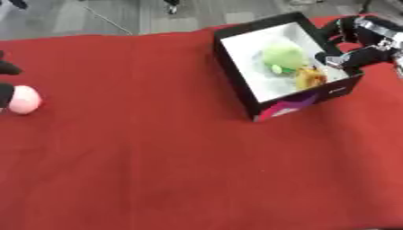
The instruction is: Pick up the objects with one hand, pass them to the other hand, and then place them into the box on the other side of the table.
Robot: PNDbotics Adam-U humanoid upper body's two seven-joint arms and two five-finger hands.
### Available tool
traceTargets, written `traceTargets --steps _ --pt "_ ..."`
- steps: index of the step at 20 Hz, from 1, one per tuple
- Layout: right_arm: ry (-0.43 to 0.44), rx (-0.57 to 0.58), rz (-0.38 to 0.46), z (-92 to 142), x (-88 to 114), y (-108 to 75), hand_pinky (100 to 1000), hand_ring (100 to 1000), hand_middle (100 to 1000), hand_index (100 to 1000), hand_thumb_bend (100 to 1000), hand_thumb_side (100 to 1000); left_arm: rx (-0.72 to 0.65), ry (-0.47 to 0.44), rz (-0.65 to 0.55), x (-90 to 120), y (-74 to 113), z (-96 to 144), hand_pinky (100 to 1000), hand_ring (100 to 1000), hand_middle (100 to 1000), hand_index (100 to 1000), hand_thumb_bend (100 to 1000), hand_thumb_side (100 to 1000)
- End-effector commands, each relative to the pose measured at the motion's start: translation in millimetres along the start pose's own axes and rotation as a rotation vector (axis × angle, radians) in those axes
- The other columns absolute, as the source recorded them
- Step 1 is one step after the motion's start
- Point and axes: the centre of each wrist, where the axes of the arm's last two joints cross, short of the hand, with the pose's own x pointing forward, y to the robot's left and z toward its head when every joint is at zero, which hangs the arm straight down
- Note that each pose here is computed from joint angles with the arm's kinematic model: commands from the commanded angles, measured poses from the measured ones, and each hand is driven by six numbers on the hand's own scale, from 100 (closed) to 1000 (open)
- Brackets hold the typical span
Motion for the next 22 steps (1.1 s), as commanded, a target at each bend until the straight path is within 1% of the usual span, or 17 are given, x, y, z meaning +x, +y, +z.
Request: traceTargets --steps 1,2,3,4,8,10,11,13,14,15,16,17,19,22 --pt "-0.012 -0.060 0.049 6.6 8.7 -25.6 807 823 816 735 339 100 0.003 -0.023 -0.033 6.5 10.2 -3.4 1000 671 584 772 577 541" --pt "-0.016 -0.073 0.047 7.5 9.8 -27.4 807 823 816 736 342 100 0.005 -0.025 -0.035 6.8 10.9 -3.5 1000 671 584 772 577 541" --pt "-0.022 -0.088 0.045 8.5 11.2 -29.3 808 825 821 738 300 100 0.007 -0.026 -0.038 7.2 11.8 -3.7 1000 671 584 772 577 540" --pt "-0.031 -0.105 0.041 9.6 13.2 -31.5 808 826 820 739 346 100 0.008 -0.027 -0.041 7.6 12.7 -3.9 1000 671 584 772 578 539" --pt "-0.093 -0.208 -0.008 15.4 27.5 -43.2 825 849 842 770 410 100 -0.001 -0.032 -0.074 11.1 19.0 -6.7 1000 674 588 777 567 517" --pt "-0.135 -0.259 -0.047 18.7 37.1 -48.7 834 857 849 779 331 100 -0.026 -0.025 -0.119 14.1 25.0 -10.0 1000 680 594 783 568 510" --pt "-0.150 -0.274 -0.057 20.3 41.6 -51.2 847 875 864 793 260 100 -0.046 -0.020 -0.152 16.1 28.8 -12.2 1000 690 601 788 569 499" --pt "-0.181 -0.287 -0.083 23.0 49.8 -55.2 856 886 874 807 239 100 -0.091 -0.014 -0.228 21.1 38.4 -17.7 1000 700 609 791 574 471" --pt "-0.196 -0.292 -0.096 24.1 53.5 -57.1 860 894 881 815 255 100 -0.116 -0.008 -0.271 23.2 44.1 -20.5 1000 709 616 796 578 463" --pt "-0.211 -0.296 -0.105 25.2 57.0 -59.0 861 899 887 819 311 100 -0.141 -0.002 -0.312 25.2 49.5 -23.4 1000 714 620 803 588 460" --pt "-0.230 -0.300 -0.108 26.2 61.4 -61.0 861 902 891 819 402 100 -0.174 0.004 -0.360 28.1 55.4 -27.1 1000 718 624 809 595 456" --pt "-0.248 -0.306 -0.110 27.3 65.5 -62.7 860 900 888 814 454 100 -0.202 0.011 -0.398 30.3 60.0 -30.2 1000 723 629 822 601 446" --pt "-0.278 -0.326 -0.118 29.0 71.1 -64.3 860 900 888 813 466 100 -0.252 0.034 -0.456 32.2 67.3 -35.3 999 735 642 838 618 436" --pt "-0.306 -0.352 -0.134 29.6 75.8 -61.9 859 895 883 805 471 100 -0.342 0.090 -0.552 30.4 79.5 -45.3 989 752 662 846 657 403"
